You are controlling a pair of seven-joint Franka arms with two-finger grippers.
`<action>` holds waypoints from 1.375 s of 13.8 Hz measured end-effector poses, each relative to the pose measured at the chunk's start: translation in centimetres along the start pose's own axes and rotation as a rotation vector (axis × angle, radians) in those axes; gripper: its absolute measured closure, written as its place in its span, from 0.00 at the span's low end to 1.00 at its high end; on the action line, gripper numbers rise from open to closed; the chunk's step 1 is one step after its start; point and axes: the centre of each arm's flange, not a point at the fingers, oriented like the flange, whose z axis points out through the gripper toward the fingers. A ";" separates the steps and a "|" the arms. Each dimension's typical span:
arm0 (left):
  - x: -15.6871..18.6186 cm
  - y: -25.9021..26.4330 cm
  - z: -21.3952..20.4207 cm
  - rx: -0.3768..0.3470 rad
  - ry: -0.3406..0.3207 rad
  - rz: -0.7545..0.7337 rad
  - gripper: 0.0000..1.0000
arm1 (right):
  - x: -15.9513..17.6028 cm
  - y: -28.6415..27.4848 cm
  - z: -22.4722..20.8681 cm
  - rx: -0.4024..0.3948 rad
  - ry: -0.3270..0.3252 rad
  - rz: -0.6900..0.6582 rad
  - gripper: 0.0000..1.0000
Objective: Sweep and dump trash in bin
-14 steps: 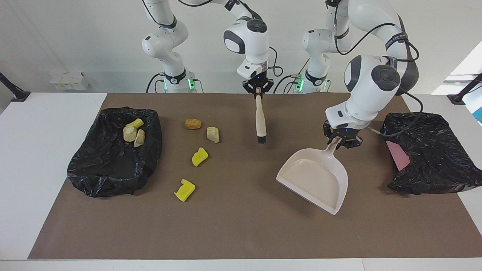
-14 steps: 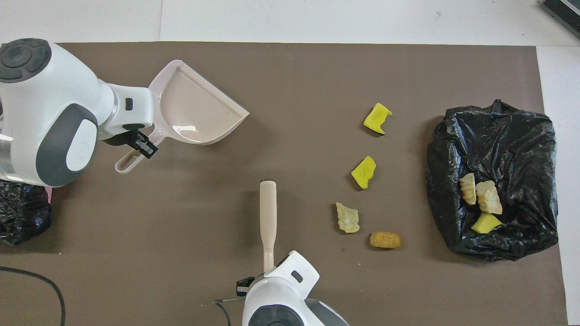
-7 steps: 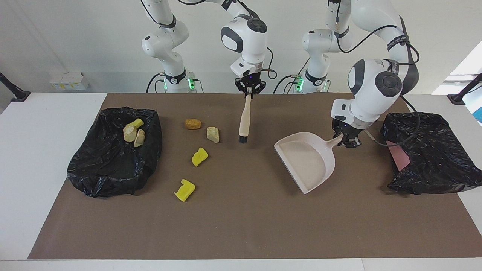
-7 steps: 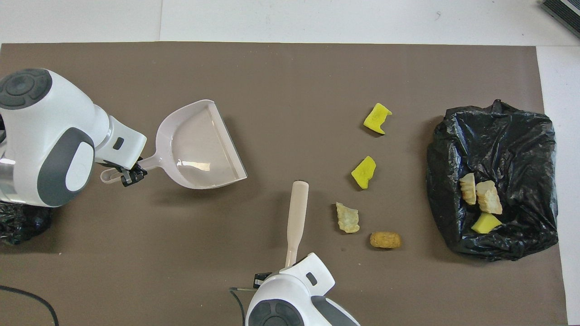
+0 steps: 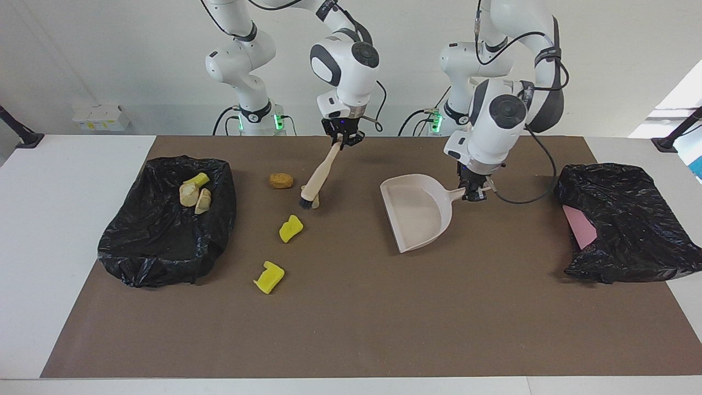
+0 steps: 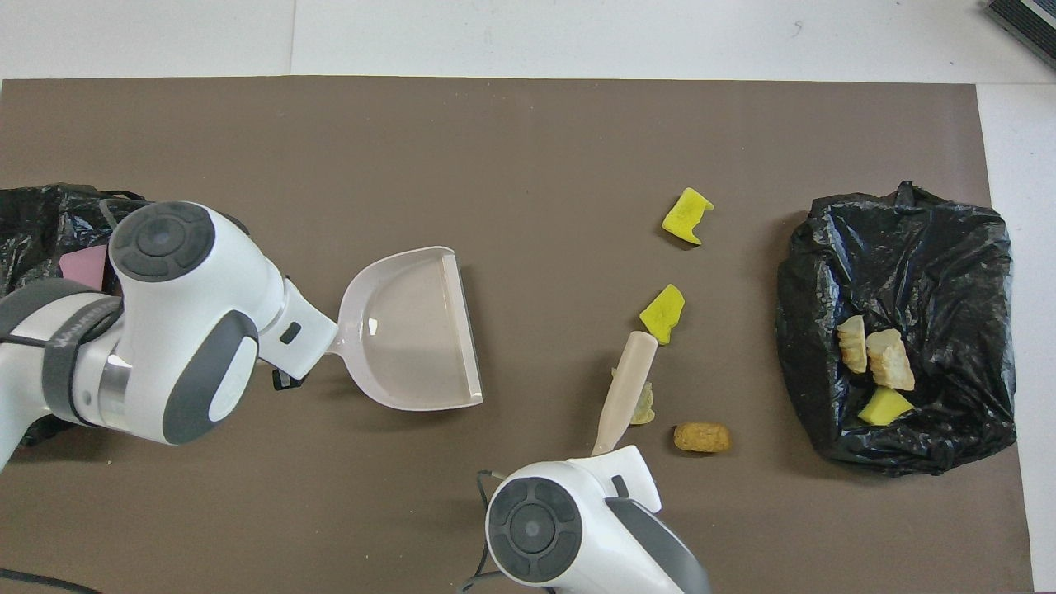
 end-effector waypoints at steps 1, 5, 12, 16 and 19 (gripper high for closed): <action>1.6 1.0 0.3 0.007 -0.019 0.014 0.69 | 1.2 1.0 0.6 -0.051 -0.016 0.026 0.74; 6.5 4.1 0.9 0.048 -0.040 0.078 0.69 | 4.2 4.0 2.1 -0.186 -0.063 0.131 0.74; 9.9 7.5 2.6 0.074 -0.038 0.057 0.69 | 2.6 7.1 5.4 -0.191 -0.114 0.298 0.74; 10.3 7.9 2.9 0.084 -0.030 0.051 0.69 | 1.2 7.4 7.2 -0.109 -0.121 0.308 0.74; 10.2 7.9 2.9 0.085 -0.029 0.051 0.69 | 0.9 6.7 8.1 -0.044 -0.102 0.302 0.74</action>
